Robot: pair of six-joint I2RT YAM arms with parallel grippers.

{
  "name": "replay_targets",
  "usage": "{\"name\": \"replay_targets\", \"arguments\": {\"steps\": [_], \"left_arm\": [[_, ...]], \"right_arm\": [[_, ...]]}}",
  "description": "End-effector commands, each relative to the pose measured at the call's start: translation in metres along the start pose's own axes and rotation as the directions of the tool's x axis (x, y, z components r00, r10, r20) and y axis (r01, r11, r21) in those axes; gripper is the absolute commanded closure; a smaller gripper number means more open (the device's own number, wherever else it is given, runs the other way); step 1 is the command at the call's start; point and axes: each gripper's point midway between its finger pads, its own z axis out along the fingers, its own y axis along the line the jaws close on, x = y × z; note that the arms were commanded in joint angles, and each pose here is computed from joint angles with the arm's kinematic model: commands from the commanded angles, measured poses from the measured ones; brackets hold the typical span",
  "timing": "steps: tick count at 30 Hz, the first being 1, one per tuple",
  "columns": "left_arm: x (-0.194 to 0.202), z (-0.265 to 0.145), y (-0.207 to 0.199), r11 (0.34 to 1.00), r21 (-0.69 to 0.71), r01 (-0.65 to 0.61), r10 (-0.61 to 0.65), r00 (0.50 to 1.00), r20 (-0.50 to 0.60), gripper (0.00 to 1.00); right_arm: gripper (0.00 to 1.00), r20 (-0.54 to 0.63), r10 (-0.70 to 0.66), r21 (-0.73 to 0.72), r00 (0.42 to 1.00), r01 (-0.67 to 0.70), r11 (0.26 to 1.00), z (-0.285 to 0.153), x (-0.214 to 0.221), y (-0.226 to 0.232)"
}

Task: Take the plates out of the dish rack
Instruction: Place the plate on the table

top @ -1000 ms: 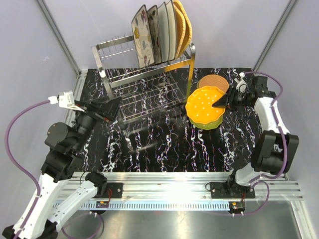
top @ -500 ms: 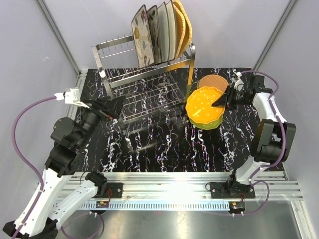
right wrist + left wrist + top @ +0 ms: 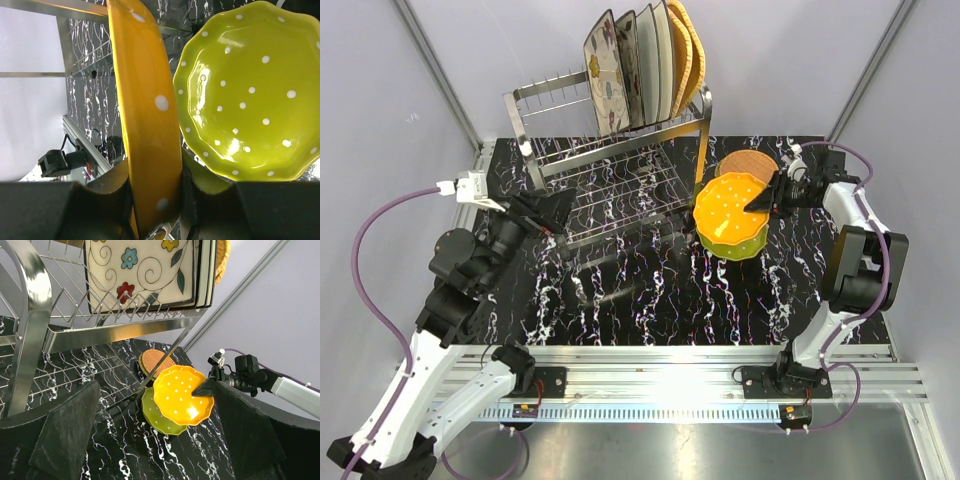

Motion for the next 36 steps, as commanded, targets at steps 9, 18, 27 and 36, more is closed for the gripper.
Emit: {"name": "replay_targets", "arguments": {"steps": [9,18,27,36], "left_arm": [[-0.024,0.000,-0.013,0.999,0.037,0.002,-0.005,0.997,0.080,0.01],[-0.024,0.004,-0.013,0.999,0.037,0.002,-0.005,0.997,0.080,0.01],[-0.024,0.005,-0.011,1.000,0.028,-0.001,-0.002,0.997,0.078,0.01],[-0.024,0.007,-0.012,1.000,0.030,0.001,-0.004,0.997,0.075,0.01]], "right_arm": [[1.00,0.029,-0.046,-0.061,0.999,0.048,0.997,-0.004,-0.018,0.006],[1.00,-0.015,-0.047,-0.021,0.999,0.046,0.999,0.007,-0.010,-0.020],[0.97,-0.039,-0.031,0.000,0.999,0.031,1.000,0.016,-0.008,-0.037],[0.72,-0.066,-0.005,0.010,0.998,0.006,1.000,0.023,-0.003,-0.050]]}}
